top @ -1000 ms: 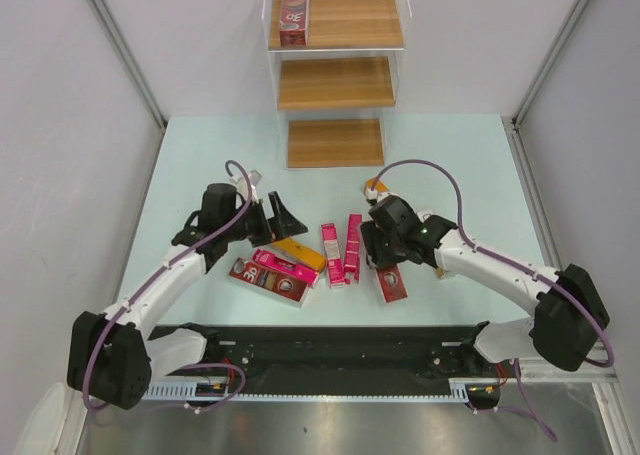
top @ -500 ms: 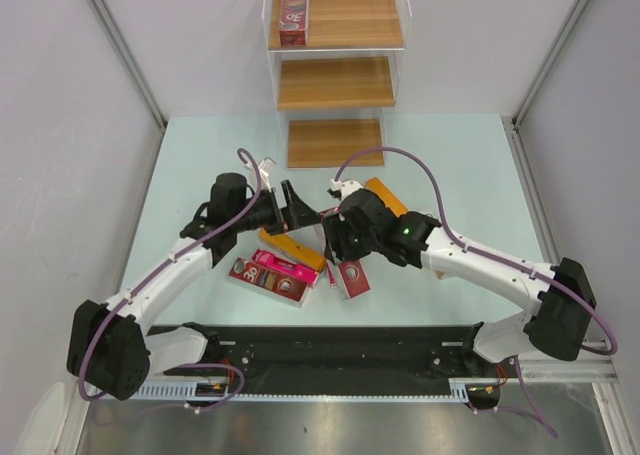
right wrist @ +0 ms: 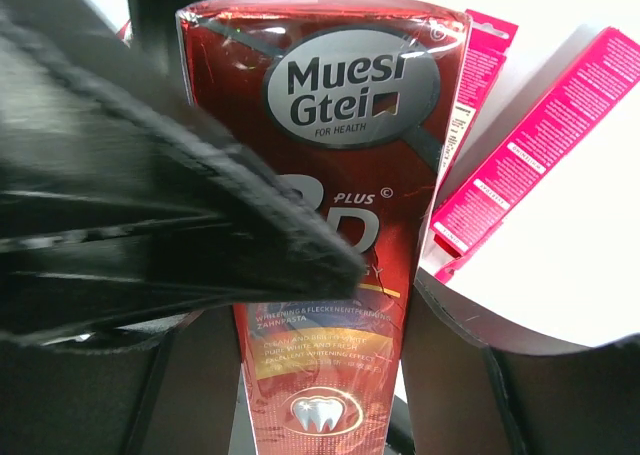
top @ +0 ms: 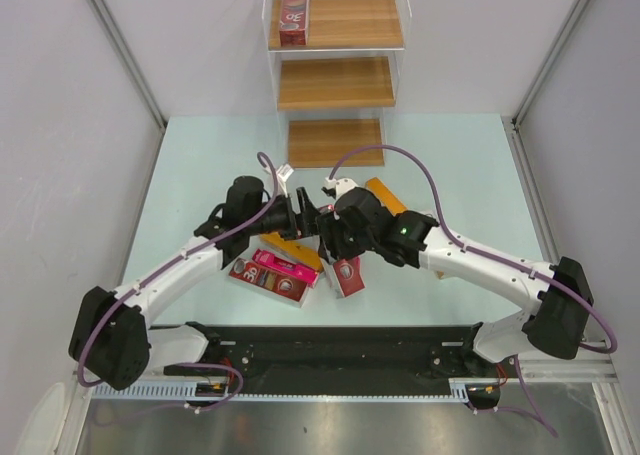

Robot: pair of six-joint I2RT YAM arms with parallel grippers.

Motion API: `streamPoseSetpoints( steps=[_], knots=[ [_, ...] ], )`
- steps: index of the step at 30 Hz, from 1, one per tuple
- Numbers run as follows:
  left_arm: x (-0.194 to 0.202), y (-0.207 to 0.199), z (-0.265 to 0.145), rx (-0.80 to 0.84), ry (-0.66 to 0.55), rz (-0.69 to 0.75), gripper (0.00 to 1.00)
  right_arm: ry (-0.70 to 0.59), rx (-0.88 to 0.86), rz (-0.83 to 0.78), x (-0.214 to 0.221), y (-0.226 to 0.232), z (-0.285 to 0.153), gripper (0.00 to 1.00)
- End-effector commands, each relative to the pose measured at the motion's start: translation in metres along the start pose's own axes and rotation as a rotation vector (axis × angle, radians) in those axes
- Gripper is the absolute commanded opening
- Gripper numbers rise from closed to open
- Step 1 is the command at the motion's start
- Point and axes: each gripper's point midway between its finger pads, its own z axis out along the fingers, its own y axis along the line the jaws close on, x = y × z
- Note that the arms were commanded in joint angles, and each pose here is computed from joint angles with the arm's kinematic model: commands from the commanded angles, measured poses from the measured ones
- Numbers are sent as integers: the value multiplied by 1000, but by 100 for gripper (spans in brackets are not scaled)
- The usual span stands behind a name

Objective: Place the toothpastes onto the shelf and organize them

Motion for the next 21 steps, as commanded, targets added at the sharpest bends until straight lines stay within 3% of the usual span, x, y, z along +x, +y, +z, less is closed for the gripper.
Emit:
streamPoseSetpoints(
  steps=[1, 3, 9, 14, 16, 21],
  knots=[
    [-14, -25, 3, 69, -41, 34, 77, -127, -49, 9, -39, 18, -13, 49],
    [-15, -24, 2, 64, -50, 29, 75, -134, -55, 11, -41, 19, -14, 50],
    [-21, -27, 1, 60, -75, 30, 45, -140, -71, 2, -42, 22, -18, 55],
    [-25, -30, 2, 89, -94, 6, 43, -155, -98, -17, -46, 26, -26, 64],
    [-29, -29, 0, 97, -101, 1, 43, -165, -102, -18, -48, 26, -30, 75],
    [-60, -28, -18, 129, -152, 25, 43, -212, -146, -9, -59, 29, -52, 90]
  ],
)
